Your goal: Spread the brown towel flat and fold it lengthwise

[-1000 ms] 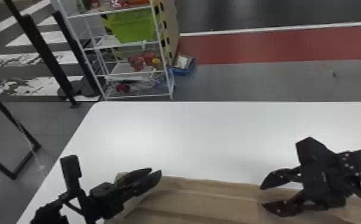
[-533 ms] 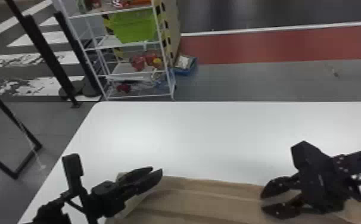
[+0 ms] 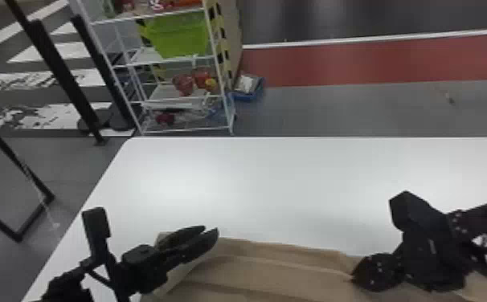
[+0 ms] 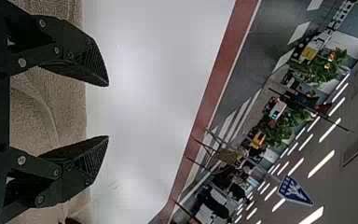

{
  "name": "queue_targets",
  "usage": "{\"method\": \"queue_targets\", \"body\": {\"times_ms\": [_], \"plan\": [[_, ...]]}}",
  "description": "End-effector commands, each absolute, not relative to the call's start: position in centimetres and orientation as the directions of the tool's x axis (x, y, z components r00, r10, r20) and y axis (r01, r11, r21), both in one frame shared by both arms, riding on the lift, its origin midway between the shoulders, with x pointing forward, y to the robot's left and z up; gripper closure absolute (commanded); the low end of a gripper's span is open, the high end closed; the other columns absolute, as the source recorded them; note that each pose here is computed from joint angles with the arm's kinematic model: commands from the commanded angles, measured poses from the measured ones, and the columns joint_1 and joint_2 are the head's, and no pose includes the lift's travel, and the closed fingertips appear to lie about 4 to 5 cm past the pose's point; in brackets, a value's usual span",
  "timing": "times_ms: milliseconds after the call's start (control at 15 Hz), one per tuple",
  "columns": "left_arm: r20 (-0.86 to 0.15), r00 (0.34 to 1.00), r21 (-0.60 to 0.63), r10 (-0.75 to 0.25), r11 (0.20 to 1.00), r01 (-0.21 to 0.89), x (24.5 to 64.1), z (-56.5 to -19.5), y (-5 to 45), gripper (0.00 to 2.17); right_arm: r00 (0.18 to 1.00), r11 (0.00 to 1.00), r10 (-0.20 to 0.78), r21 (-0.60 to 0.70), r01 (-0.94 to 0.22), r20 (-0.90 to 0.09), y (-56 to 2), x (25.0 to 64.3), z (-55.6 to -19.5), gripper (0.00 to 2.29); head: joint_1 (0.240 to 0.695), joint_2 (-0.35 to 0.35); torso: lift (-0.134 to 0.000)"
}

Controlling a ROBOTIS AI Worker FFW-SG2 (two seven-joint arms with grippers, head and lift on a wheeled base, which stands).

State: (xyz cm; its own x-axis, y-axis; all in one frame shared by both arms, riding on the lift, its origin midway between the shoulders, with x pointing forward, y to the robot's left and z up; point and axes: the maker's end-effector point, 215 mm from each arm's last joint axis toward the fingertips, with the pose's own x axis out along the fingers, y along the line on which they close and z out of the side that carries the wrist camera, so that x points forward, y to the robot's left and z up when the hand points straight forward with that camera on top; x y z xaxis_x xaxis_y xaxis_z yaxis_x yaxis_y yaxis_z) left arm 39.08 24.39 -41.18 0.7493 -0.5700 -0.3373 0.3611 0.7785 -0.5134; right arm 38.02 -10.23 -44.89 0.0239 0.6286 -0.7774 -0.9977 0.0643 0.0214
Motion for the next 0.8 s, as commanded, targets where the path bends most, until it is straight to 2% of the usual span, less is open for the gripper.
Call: {"method": "queue_targets", "body": {"times_ms": [0, 267, 733], "plan": [[-0.338, 0.749, -0.514, -0.57, 0.778, 0.361, 39.0, -41.2, 24.4, 0.58, 0.042, 0.074, 0.642, 0.007, -0.997, -0.765, -10.3, 37.4, -43.3, 1.21, 0.695, 0.207, -0.123], [-0.341, 0.741, -0.516, -0.578, 0.774, 0.366, 38.9, -41.3, 23.8, 0.58, 0.073, 0.083, 0.66, -0.024, -0.996, -0.748, -10.0, 37.1, -41.1, 1.21, 0.695, 0.212, -0.123], [-0.347, 0.731, -0.526, -0.588, 0.767, 0.367, 38.8, -41.5, 23.2, 0.58, 0.102, 0.131, 0.612, -0.027, -0.991, -0.784, -11.5, 37.7, -42.3, 1.09, 0.695, 0.184, -0.123]]}}
